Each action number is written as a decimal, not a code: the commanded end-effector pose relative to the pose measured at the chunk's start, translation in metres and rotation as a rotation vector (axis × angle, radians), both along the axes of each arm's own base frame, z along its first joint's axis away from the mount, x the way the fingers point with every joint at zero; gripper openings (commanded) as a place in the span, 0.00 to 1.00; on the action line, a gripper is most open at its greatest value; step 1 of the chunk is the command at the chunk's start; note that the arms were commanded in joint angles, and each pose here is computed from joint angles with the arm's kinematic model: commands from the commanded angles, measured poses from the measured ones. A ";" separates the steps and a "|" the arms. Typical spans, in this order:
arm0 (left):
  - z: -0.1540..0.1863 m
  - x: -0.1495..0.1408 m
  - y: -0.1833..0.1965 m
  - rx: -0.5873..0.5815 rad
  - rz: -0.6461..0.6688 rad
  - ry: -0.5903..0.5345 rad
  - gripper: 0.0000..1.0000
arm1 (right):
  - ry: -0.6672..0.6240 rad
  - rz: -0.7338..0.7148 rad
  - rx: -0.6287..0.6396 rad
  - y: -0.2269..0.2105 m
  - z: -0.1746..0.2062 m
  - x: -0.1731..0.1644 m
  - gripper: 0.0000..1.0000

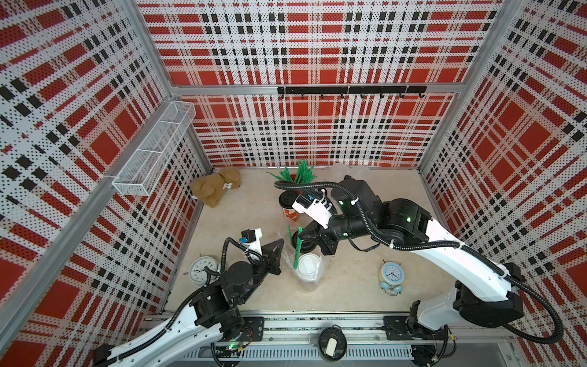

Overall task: Pack milk tea into plastic carrier bags
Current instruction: Place the straw in the plastic carrier bag.

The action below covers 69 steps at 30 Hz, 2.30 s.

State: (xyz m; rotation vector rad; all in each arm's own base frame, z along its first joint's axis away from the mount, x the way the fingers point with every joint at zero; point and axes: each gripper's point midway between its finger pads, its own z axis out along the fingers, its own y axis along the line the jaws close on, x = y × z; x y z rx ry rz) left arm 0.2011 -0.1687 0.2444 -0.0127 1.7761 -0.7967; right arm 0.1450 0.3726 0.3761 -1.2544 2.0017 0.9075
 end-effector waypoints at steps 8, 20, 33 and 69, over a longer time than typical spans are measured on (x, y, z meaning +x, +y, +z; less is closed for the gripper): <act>0.015 0.001 0.002 -0.023 0.015 -0.038 0.00 | 0.094 0.053 -0.025 -0.001 -0.013 -0.018 0.00; 0.016 0.004 0.001 -0.023 0.027 -0.046 0.00 | 0.115 0.101 -0.121 -0.005 -0.025 -0.029 0.00; 0.014 0.005 -0.001 -0.018 0.029 -0.041 0.00 | 0.132 0.109 -0.167 0.001 -0.053 -0.029 0.00; 0.009 0.005 -0.003 -0.002 0.026 -0.015 0.00 | 0.181 0.132 0.028 0.021 -0.079 -0.039 0.00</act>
